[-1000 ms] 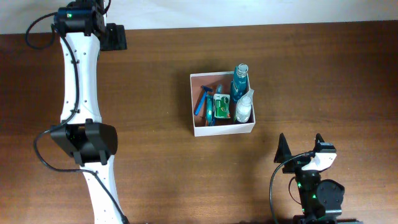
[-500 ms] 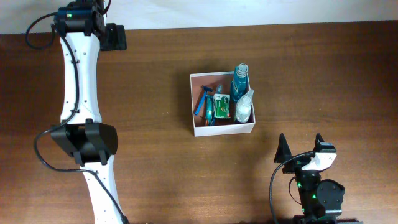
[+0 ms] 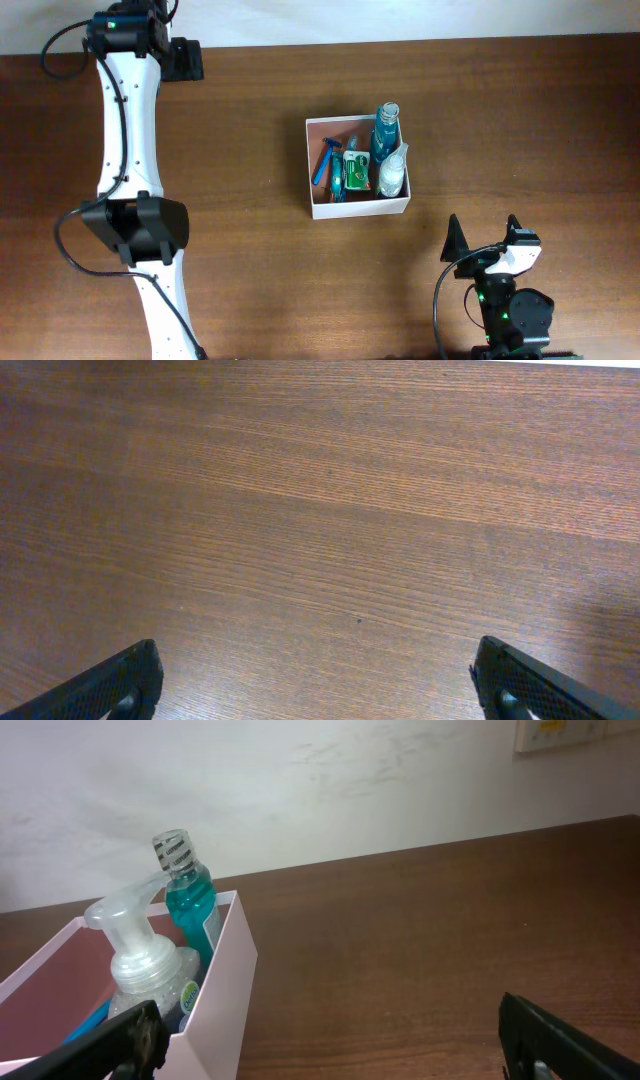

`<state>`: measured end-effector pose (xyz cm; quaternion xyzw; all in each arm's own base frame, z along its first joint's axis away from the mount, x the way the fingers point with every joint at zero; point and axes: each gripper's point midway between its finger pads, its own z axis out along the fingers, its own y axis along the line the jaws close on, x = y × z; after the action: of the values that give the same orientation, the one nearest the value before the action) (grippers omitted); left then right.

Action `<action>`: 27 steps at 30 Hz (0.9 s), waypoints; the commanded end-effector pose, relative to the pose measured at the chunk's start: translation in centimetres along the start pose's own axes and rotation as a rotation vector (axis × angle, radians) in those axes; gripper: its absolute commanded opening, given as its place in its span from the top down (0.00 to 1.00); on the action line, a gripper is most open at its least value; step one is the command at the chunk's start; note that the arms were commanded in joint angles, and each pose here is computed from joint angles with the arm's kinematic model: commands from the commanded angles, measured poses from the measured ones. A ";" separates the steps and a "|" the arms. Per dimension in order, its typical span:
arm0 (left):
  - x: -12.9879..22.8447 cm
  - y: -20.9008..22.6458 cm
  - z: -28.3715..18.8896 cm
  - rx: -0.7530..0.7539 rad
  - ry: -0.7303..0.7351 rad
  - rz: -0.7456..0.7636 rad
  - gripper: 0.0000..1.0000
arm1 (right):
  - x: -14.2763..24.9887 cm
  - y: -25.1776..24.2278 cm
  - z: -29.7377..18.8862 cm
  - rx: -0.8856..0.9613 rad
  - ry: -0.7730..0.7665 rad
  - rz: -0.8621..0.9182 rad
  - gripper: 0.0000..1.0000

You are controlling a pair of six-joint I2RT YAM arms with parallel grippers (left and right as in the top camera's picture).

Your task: Pack container

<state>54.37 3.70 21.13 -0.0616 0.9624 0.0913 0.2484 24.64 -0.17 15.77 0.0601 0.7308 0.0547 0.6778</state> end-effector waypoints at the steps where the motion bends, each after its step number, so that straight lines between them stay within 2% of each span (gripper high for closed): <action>1: 0.0 0.3 -0.5 -0.002 -0.003 0.009 0.01 | 0.1 0.1 0.0 -0.010 -0.001 0.008 0.02; 7: 0.3 0.4 -0.5 -0.008 0.011 0.013 0.01 | 0.1 0.1 0.0 -0.010 -0.001 0.008 0.02; 10: 0.4 1.7 -0.7 -0.079 0.013 0.021 0.01 | 0.1 0.1 0.0 -0.010 -0.001 0.008 0.02; 19: 0.5 1.8 -4.0 -0.081 -0.049 0.090 0.01 | 0.1 0.1 0.0 -0.010 -0.001 0.008 0.02; 22: 1.4 1.6 -4.3 -0.068 -0.100 0.077 0.00 | 0.1 0.1 0.0 -0.010 -0.001 0.008 0.02; 27: 3.6 1.2 -5.2 -0.017 -0.271 0.037 0.01 | 0.1 0.1 0.0 -0.010 -0.001 0.008 0.02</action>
<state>51.21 3.97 23.07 -0.0404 0.9280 0.1229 0.3494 24.64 -0.10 15.77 0.0589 0.7309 0.0562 0.6777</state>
